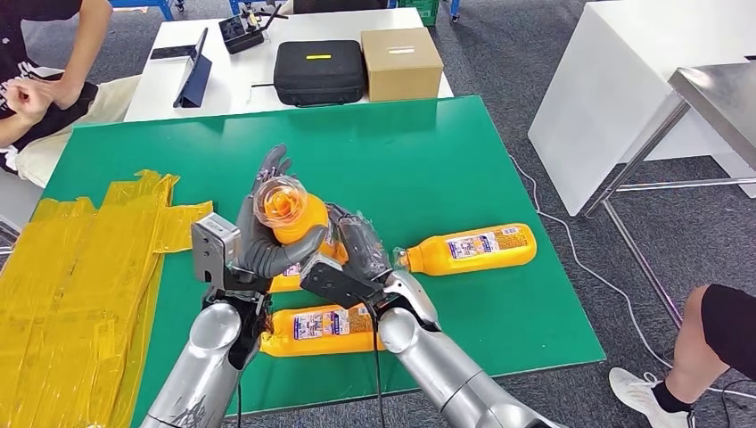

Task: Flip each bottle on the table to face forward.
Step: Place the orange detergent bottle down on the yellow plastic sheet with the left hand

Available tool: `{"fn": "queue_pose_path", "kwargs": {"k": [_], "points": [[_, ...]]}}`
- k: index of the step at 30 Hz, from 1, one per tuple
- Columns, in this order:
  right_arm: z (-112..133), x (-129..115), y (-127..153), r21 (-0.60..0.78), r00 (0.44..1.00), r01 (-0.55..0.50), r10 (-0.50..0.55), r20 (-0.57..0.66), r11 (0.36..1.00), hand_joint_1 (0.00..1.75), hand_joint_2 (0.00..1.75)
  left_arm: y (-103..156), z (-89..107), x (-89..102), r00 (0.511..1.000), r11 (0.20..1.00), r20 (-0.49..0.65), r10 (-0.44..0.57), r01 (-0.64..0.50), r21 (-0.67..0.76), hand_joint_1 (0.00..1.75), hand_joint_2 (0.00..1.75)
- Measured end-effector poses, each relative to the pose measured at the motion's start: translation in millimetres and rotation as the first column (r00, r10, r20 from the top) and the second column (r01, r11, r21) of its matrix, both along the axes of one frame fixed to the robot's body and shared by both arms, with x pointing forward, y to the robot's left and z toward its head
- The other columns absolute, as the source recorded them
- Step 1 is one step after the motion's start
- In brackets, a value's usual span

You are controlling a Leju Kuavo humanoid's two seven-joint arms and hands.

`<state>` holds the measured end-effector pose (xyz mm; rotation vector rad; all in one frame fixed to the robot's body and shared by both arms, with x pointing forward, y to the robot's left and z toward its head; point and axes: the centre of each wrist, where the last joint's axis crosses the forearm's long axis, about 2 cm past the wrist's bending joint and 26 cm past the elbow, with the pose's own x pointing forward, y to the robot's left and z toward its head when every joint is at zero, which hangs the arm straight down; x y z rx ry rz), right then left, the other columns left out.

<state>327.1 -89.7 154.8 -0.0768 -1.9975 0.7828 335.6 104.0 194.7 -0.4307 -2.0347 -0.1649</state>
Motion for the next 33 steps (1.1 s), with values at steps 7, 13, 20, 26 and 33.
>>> {"fn": "queue_pose_path", "kwargs": {"k": [7,13,20,26,33], "points": [[-0.2,-2.6,4.6,0.019,0.998,-0.048,0.049,-0.044,0.999,1.75,1.75,4.6,-4.7,-1.4,0.998,0.997,0.015,0.068,-0.069,0.022,0.00,1.75],[4.3,-4.4,5.2,0.040,0.997,-0.068,0.069,-0.029,0.997,1.75,1.75,8.9,-7.0,-0.7,0.995,0.994,0.019,0.103,-0.103,0.025,0.00,1.75],[12.1,-6.1,7.6,0.057,0.996,-0.090,0.090,0.005,0.994,1.75,1.75,11.9,-11.1,-1.9,0.994,0.993,0.008,0.112,-0.113,0.027,0.00,1.75],[14.4,-6.9,9.0,0.060,0.995,-0.096,0.095,0.014,0.994,1.75,1.75,13.1,-12.6,-2.3,0.993,0.993,0.003,0.117,-0.117,0.026,0.00,1.75],[21.0,-6.3,8.2,0.088,0.997,-0.069,0.065,0.050,0.994,1.75,1.75,13.4,-15.1,-2.4,0.993,0.992,-0.002,0.119,-0.119,0.037,0.00,1.75]]}}
